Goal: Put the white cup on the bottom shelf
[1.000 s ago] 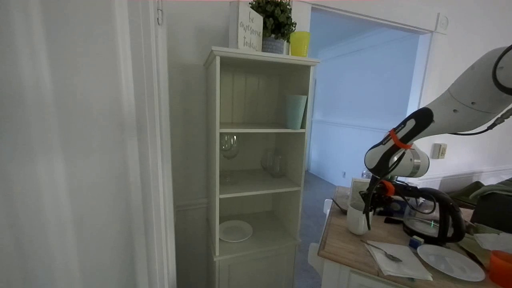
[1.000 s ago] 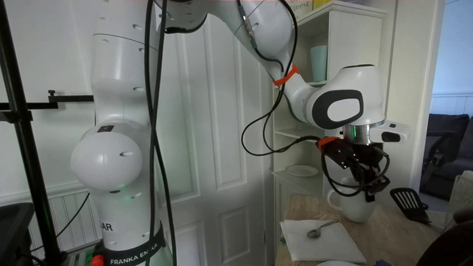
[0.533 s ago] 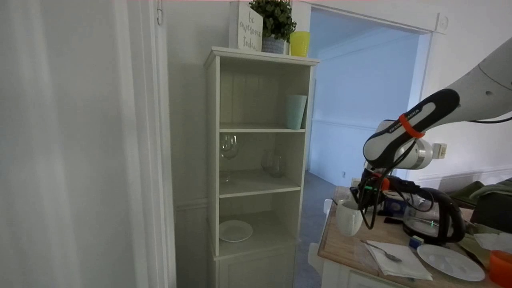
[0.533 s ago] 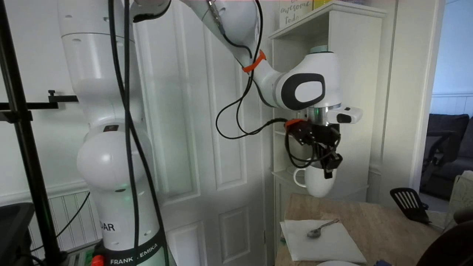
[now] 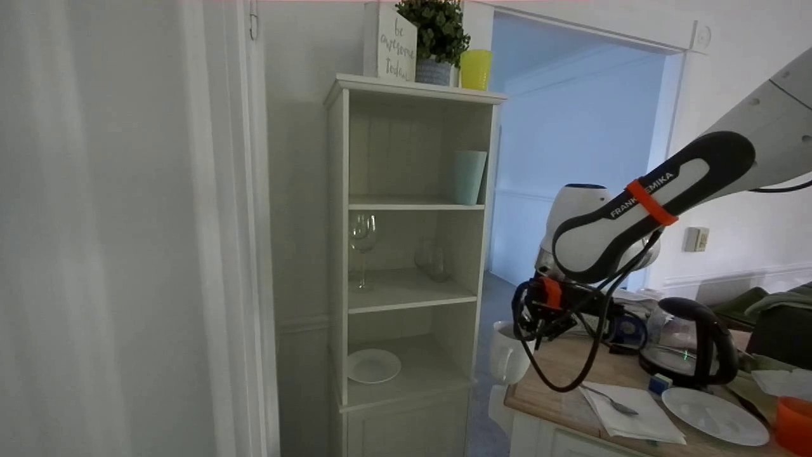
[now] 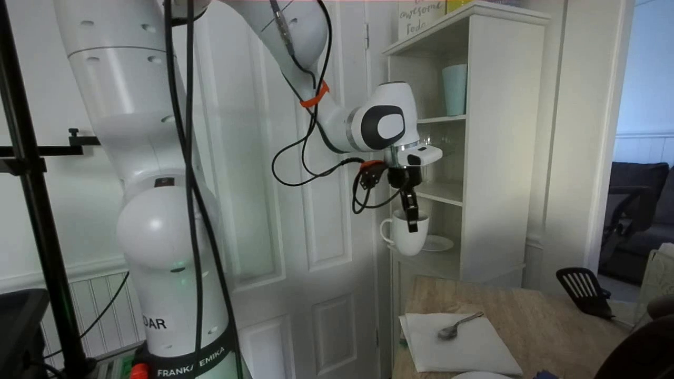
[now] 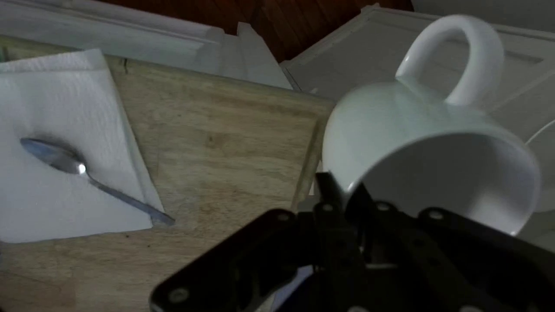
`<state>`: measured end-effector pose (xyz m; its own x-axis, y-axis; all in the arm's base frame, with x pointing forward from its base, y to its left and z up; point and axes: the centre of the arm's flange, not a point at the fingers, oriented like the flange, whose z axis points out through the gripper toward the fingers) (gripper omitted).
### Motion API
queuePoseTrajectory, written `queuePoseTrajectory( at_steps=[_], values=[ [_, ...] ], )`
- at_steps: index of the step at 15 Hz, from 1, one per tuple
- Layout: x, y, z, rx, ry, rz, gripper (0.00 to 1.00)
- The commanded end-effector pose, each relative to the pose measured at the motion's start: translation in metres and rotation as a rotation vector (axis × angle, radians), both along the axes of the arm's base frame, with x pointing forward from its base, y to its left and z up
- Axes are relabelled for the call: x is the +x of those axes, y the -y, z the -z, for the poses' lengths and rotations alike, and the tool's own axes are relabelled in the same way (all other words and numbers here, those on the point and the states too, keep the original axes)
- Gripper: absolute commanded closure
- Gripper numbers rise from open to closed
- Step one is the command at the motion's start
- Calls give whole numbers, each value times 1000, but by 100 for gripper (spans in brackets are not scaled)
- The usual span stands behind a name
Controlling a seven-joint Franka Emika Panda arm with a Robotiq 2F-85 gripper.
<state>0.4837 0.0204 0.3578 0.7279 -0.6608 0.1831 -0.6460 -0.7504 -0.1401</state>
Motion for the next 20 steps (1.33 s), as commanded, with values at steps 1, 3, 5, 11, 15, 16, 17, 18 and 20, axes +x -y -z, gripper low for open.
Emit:
queuePoseTrajectory(
  at_steps=[1, 3, 5, 11, 15, 16, 17, 18, 20],
  values=[
    [11, -62, -1, -58, 56, 145, 97],
    [18, -78, 5, -80, 103, 203, 97],
    [22, -95, 9, -106, 137, 242, 97],
    [3, -115, 14, -100, 75, 161, 90],
    [10, -114, 19, -96, 64, 168, 90],
    [11, -113, 19, -96, 65, 170, 90],
    [11, -112, 18, -96, 66, 170, 90],
    [11, -112, 18, -96, 67, 170, 90],
    [11, -113, 18, -96, 67, 170, 90]
  ],
)
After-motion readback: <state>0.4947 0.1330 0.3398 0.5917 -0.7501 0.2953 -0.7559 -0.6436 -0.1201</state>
